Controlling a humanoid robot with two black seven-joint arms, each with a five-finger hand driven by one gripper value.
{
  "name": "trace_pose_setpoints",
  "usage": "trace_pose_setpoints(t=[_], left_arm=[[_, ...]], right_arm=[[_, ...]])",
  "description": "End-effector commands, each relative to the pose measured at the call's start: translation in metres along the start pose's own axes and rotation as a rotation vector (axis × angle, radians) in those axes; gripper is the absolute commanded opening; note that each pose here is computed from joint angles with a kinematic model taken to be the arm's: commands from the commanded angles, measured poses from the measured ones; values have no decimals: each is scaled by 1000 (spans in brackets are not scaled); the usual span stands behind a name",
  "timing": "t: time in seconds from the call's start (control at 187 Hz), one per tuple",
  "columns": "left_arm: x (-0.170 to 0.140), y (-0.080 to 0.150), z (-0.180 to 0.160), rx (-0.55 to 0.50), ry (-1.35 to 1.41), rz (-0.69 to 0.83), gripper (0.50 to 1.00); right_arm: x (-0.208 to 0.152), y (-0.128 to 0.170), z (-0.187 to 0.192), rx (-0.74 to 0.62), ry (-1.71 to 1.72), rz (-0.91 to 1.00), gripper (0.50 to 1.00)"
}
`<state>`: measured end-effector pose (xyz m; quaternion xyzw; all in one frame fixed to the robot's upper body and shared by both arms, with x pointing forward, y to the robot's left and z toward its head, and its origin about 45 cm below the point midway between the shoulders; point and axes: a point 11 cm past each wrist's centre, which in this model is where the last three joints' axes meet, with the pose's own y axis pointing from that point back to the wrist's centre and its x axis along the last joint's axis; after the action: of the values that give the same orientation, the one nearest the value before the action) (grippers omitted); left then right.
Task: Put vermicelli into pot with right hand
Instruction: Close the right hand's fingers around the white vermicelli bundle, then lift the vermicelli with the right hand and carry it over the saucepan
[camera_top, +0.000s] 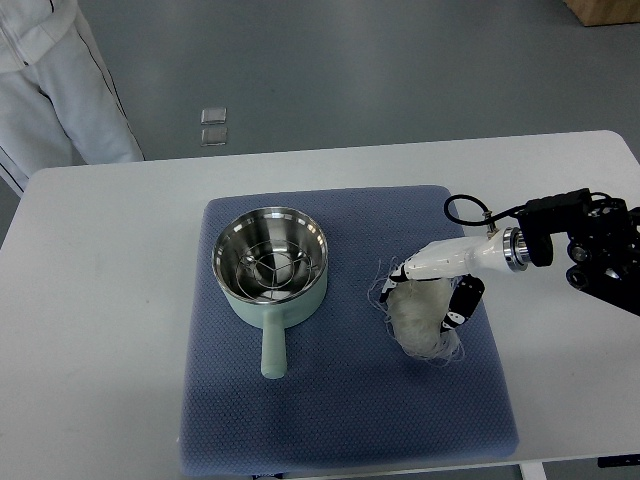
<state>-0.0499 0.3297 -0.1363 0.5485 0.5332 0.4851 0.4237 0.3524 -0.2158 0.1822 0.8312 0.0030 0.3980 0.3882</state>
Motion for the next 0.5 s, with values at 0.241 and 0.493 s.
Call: trace_pose_setpoints(t=[0.241, 0.493], left_arm=[[0, 0, 0, 0, 0, 0, 1000], [0, 0, 0, 0, 0, 0, 1000]], right_arm=[[2, -1, -1, 4, 3, 4, 500], [25, 3, -6, 14, 16, 51, 500]])
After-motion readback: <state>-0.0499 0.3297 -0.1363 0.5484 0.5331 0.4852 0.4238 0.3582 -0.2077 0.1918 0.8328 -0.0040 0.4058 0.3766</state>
